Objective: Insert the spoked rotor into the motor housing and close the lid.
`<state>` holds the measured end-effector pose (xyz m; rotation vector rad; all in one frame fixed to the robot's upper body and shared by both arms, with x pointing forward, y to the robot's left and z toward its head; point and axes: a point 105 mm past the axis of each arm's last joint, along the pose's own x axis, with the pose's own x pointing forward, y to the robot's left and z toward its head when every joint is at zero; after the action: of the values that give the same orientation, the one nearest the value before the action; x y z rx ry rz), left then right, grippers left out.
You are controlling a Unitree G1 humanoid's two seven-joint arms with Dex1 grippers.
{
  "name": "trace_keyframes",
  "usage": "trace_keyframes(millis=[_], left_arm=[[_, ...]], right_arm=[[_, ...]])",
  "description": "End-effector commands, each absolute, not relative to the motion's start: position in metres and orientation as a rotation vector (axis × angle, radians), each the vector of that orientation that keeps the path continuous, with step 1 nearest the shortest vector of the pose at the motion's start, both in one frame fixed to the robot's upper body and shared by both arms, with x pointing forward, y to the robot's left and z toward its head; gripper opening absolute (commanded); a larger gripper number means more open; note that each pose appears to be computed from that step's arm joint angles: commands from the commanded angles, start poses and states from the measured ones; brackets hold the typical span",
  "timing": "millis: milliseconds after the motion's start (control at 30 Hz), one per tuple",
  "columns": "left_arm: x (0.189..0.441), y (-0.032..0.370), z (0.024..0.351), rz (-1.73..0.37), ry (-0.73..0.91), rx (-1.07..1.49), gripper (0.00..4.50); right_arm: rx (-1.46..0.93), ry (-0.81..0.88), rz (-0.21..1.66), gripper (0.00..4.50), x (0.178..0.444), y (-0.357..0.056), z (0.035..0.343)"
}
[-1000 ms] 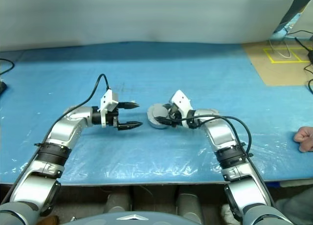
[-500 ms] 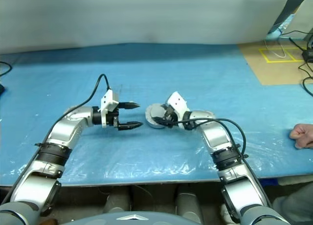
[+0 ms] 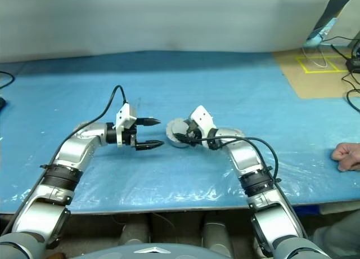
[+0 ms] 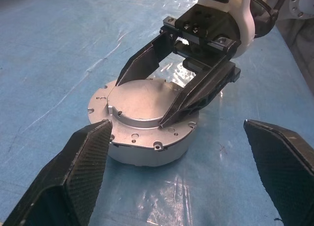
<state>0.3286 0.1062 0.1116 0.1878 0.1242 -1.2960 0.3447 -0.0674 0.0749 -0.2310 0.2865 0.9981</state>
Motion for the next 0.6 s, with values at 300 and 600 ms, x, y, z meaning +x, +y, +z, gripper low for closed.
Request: trace_keyframes(millis=[300, 600], left_arm=[[0.331, 0.103, 0.123, -1.303, 0.075, 0.218, 4.50], [0.328, 0.104, 0.122, -1.306, 0.085, 0.216, 4.50]], right_arm=[[-0.149, 0.616, 0.971, 2.97, 0.319, -0.100, 0.011], [-0.033, 0.551, 1.029, 2.97, 0.311, -0.093, 0.021]])
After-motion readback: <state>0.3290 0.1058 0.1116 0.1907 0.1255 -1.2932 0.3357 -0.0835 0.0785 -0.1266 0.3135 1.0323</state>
